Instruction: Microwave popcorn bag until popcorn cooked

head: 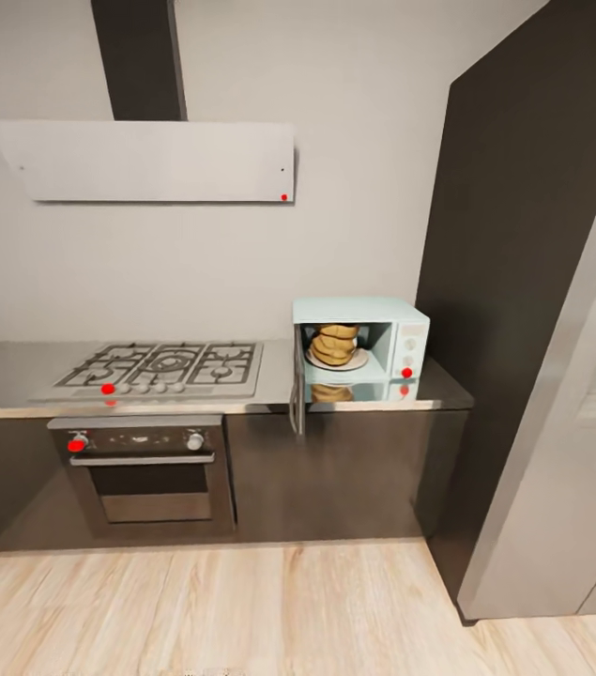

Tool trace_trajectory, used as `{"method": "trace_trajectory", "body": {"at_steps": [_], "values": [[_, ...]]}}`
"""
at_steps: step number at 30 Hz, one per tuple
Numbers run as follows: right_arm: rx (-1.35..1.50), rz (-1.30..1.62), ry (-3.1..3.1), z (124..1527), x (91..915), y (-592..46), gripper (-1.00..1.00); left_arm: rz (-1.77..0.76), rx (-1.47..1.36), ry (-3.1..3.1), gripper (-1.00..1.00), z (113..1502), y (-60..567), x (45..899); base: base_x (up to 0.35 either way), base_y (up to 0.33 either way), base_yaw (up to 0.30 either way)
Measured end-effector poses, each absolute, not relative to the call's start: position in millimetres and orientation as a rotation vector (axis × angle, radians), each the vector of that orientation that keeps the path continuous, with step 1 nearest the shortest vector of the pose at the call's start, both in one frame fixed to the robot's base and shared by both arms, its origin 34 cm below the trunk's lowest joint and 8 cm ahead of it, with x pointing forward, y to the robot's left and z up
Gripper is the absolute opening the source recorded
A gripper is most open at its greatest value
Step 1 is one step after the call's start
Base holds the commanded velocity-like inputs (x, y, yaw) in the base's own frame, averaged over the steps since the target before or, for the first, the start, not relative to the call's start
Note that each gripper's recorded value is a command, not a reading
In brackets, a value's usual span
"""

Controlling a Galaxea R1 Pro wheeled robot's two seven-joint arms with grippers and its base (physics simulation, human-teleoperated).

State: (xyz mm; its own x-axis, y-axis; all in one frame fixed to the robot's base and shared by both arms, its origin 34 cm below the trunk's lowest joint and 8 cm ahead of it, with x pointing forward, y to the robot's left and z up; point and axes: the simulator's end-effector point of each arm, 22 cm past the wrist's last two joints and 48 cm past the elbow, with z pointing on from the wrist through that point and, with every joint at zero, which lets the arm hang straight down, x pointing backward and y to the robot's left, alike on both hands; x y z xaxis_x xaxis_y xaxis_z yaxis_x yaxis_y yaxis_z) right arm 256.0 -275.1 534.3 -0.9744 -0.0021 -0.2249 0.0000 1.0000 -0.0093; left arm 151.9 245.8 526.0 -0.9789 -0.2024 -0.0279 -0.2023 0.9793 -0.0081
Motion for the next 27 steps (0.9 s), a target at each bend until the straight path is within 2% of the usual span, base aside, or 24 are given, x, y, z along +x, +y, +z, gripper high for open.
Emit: {"method": "trace_trajectory", "body": {"at_steps": [6,27], "values": [[-0.001,-0.015,2.914,534.5,255.9,-275.5,1.0,-0.009,-0.316,3.097,1.0,526.1,245.6,151.8,0.125,0.0,0.087],[-0.001,-0.022,2.915,534.6,255.6,-279.9,1.0,-0.009,-0.316,3.097,1.0,526.1,245.7,151.8,0.304,0.0,0.001]]}}
